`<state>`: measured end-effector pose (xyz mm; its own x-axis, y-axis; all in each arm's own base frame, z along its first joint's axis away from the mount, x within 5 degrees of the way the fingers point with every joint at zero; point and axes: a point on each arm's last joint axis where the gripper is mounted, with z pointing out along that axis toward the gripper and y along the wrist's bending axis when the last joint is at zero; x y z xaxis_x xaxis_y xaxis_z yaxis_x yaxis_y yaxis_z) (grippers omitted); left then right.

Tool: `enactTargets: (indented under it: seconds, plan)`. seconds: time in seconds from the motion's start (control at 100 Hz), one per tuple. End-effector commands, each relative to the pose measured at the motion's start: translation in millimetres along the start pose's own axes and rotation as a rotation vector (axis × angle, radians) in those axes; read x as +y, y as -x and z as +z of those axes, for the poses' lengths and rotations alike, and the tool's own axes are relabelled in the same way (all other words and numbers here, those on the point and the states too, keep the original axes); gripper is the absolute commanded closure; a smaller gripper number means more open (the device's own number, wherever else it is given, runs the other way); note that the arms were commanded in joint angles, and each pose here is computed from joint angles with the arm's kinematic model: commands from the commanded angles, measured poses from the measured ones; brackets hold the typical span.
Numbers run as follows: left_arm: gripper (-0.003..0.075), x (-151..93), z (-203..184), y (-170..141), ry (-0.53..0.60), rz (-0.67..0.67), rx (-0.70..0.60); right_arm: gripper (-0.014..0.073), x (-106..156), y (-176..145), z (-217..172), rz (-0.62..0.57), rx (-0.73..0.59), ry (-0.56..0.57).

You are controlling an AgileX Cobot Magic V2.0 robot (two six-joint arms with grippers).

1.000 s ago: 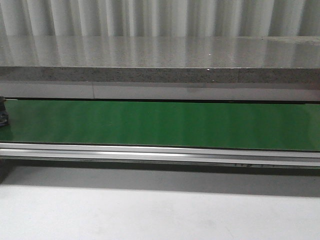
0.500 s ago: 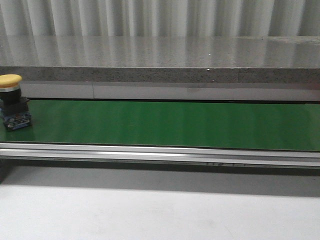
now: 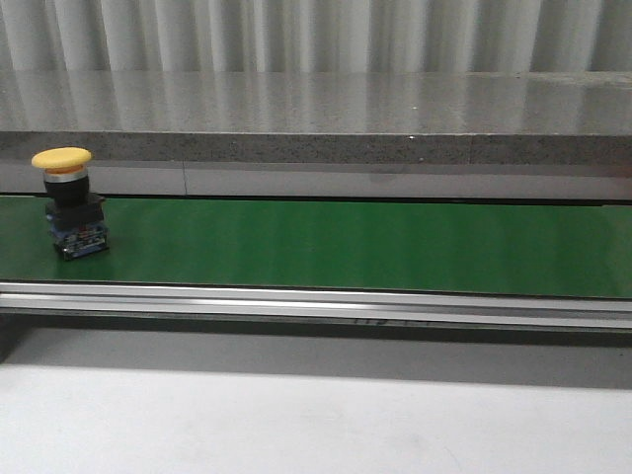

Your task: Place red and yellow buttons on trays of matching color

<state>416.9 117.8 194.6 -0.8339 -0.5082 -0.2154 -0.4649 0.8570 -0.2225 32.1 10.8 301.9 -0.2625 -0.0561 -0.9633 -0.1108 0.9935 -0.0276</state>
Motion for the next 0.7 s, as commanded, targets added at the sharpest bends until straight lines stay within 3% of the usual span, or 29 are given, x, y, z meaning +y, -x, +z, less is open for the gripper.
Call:
enactTargets:
  seconds: [0.0,0.12,0.21,0.37,0.69]
  plan:
    - [0.0439,-10.0,-31.9,10.0,-0.041,-0.006,-0.119,0.0661,-1.1,12.4,-2.2,-0.007,-0.081,-0.01]
    - [0.0569,-10.4,-35.4,10.5,-0.04,-0.002,-0.132,0.0661,-1.1,12.4,-2.2,-0.007,-0.081,-0.01]
    - [0.0624,-10.5,-47.3,10.3,-0.015,0.026,-0.162,0.0661,-1.1,12.4,-2.2,-0.007,-0.081,-0.01]
    - [0.064,-21.3,-89.6,2.6,0.093,0.165,-0.257,0.0661,-1.1,12.4,-2.2,-0.007,-0.081,-0.01]
    - [0.0641,-57.3,-144.2,-47.9,0.045,0.321,-0.343,0.0661,-1.1,12.4,-2.2,-0.007,-0.081,-0.01]
